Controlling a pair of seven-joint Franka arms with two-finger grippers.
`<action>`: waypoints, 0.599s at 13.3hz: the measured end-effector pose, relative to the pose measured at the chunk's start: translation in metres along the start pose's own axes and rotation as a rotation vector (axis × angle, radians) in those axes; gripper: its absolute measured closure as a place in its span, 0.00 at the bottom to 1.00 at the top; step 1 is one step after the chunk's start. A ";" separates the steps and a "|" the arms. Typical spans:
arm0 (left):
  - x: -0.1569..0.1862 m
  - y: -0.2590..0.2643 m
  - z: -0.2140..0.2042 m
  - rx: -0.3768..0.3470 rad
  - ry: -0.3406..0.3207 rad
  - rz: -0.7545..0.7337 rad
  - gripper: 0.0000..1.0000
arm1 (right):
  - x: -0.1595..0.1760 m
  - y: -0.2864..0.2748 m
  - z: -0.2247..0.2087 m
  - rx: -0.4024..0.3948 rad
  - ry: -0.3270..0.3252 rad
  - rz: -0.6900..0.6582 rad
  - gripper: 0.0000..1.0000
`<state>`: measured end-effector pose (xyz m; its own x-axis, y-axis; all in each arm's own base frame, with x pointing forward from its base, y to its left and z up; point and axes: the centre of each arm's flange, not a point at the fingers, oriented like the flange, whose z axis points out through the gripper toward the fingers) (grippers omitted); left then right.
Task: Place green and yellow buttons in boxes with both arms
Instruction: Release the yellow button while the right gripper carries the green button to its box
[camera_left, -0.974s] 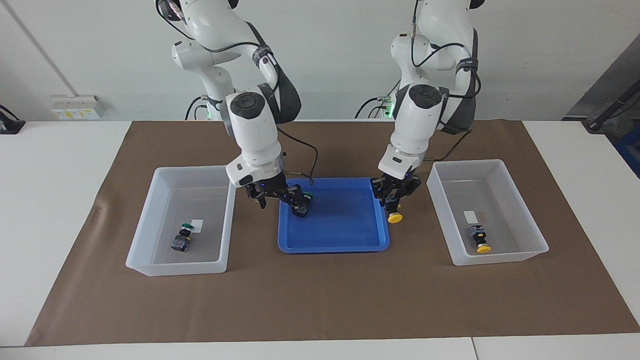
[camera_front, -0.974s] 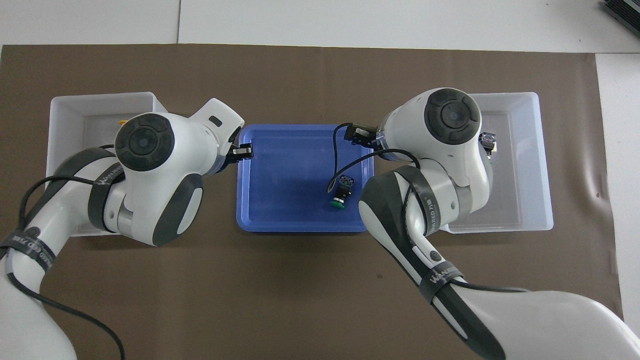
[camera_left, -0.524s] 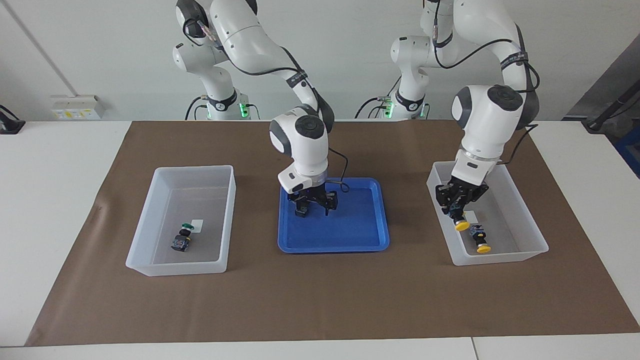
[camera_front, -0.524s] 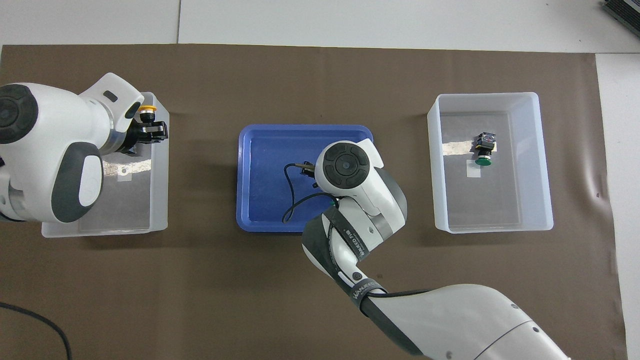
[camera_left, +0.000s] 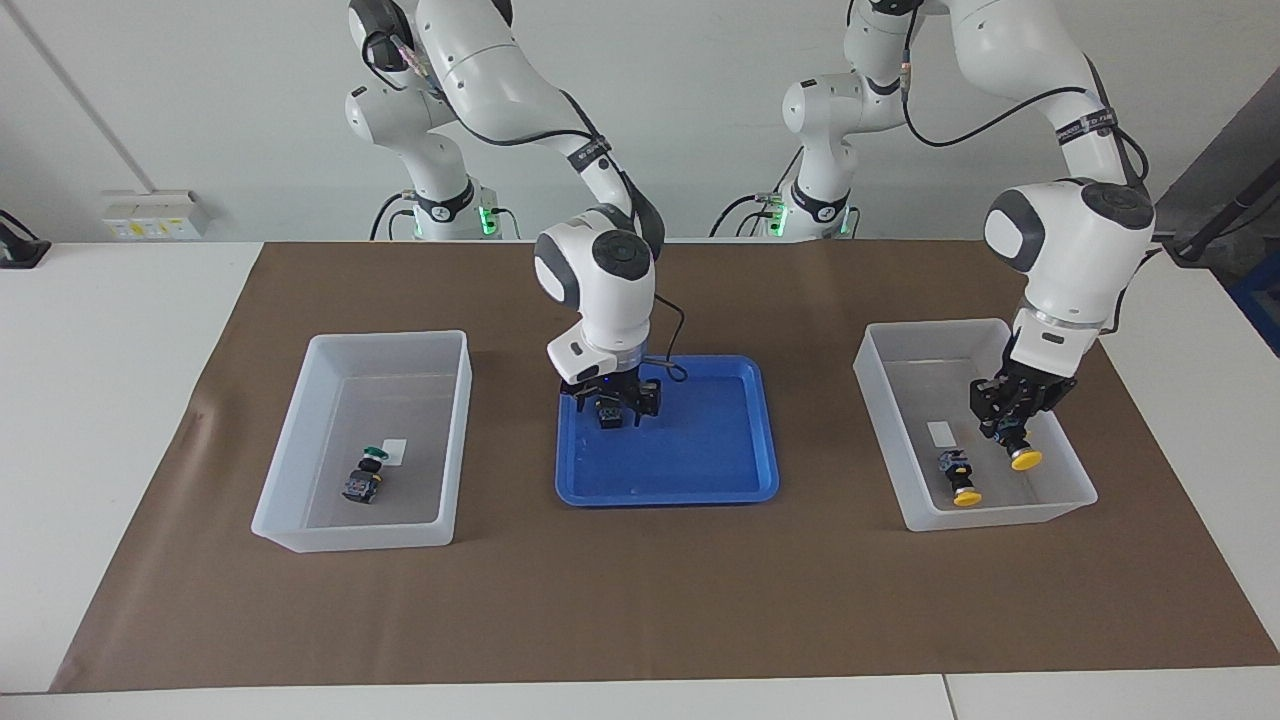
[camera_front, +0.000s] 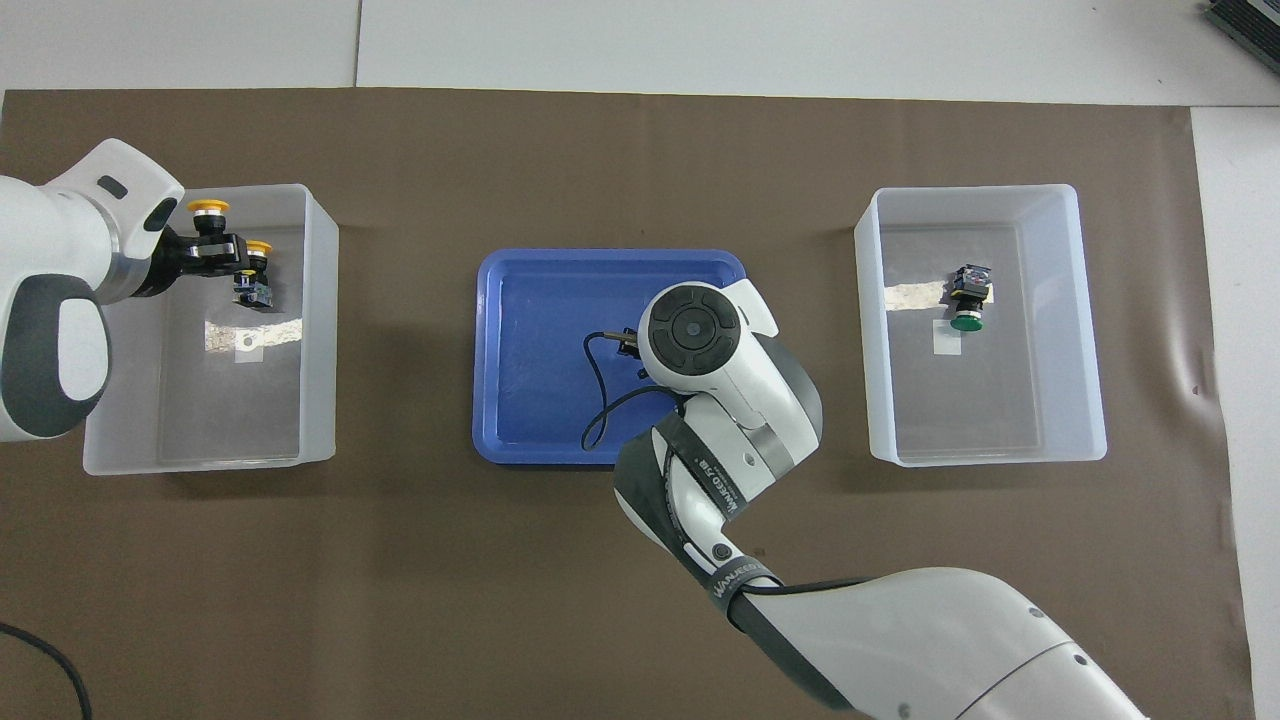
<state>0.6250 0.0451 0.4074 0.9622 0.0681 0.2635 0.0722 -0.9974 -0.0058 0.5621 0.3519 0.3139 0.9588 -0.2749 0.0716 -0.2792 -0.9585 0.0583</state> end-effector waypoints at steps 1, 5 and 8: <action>0.000 -0.006 0.011 0.002 0.005 0.009 0.59 | -0.003 0.000 0.003 -0.005 -0.005 -0.004 0.00; -0.001 -0.026 0.055 0.010 0.016 0.038 0.59 | -0.014 -0.002 0.011 -0.020 -0.017 -0.020 0.10; -0.009 -0.022 0.080 0.004 -0.007 0.047 0.59 | -0.016 -0.005 0.010 -0.021 -0.004 -0.033 0.50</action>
<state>0.6352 0.0688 0.3282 0.9664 0.0212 0.2562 0.0278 -0.9994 -0.0222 0.5489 0.3602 0.3025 0.9676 -0.2439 0.0649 -0.2487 -0.9651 0.0815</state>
